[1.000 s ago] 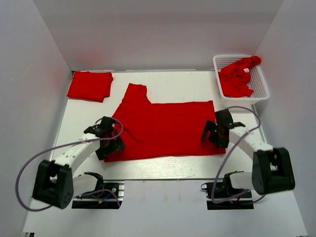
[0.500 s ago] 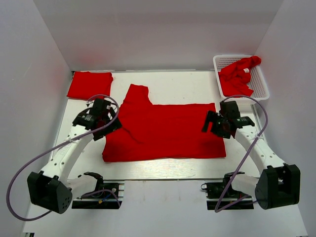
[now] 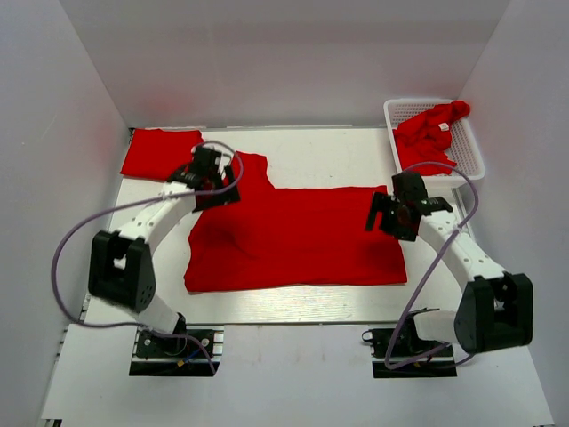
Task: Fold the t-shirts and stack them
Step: Grap the side of the flattened tshirt furthest away from the robot with both arms
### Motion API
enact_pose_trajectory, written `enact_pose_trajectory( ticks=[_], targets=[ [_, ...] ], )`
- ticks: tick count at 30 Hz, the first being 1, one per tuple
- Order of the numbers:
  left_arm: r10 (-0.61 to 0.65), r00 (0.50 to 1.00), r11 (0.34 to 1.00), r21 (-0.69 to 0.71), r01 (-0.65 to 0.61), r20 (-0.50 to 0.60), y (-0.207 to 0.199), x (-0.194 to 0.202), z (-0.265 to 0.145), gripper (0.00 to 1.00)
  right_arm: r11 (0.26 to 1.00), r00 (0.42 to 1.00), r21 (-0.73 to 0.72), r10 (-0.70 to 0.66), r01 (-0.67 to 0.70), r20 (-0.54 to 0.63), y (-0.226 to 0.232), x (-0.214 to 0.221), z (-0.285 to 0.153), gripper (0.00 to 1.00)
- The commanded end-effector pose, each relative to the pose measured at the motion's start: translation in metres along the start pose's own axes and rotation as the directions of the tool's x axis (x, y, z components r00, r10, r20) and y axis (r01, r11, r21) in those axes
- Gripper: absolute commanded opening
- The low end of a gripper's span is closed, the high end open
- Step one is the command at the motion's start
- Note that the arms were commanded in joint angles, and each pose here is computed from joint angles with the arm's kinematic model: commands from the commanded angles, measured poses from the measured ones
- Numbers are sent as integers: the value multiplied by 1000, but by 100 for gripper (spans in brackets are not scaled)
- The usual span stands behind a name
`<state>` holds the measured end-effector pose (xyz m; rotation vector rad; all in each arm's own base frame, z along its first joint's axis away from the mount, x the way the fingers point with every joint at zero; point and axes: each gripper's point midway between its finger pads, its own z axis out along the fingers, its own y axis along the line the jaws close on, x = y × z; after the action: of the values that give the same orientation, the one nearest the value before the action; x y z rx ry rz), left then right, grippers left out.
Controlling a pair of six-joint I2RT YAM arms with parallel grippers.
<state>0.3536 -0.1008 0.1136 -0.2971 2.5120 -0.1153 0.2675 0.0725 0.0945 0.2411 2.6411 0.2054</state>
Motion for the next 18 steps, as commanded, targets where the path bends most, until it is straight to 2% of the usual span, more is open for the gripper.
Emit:
enact_pose_trajectory(
  ticks=[1, 2, 3, 4, 5, 8, 9, 10, 13, 14, 16, 18],
  targets=[
    [27, 990, 1000, 9, -29, 139, -22, -67, 11, 100, 994, 993, 90, 57, -66, 100, -6, -38, 4, 90],
    [29, 991, 1000, 5, -30, 129, -25, -70, 18, 100, 991, 990, 101, 80, -92, 112, -7, -43, 6, 90],
    [20, 985, 1000, 14, -23, 172, -34, -91, 19, 100, 990, 984, 99, 88, -104, 156, -3, -58, 5, 90],
    [45, 989, 999, -17, -43, 138, -33, -87, 41, 100, 989, 983, 98, 97, -113, 159, -1, -63, 12, 90],
    [43, 982, 999, -7, -43, 183, -43, -109, 43, 100, 990, 974, 71, 104, -120, 202, 7, -81, 9, 90],
    [69, 988, 995, -84, -58, 140, -46, -124, 81, 100, 988, 961, 62, 119, -138, 249, 15, -108, 14, 90],
    [66, 989, 992, -111, -52, 134, -42, -130, 92, 100, 987, 960, 67, 122, -143, 252, 16, -111, 17, 90],
    [73, 980, 993, -101, -55, 184, -53, -158, 88, 100, 987, 964, 75, 123, -144, 238, 17, -115, 27, 90],
    [100, 986, 987, -140, -81, 133, -56, -156, 134, 100, 991, 969, 67, 95, -113, 227, 25, -124, 39, 90],
    [100, 978, 991, -103, -82, 182, -70, -178, 129, 100, 992, 965, 61, 96, -114, 243, 29, -135, 37, 90],
    [103, 978, 991, -99, -87, 180, -70, -180, 154, 100, 991, 970, 78, 87, -107, 225, 27, -136, 45, 90],
    [83, 966, 994, -91, -62, 244, -71, -197, 157, 100, 991, 973, 86, 78, -98, 216, 28, -137, 49, 90]
  ],
)
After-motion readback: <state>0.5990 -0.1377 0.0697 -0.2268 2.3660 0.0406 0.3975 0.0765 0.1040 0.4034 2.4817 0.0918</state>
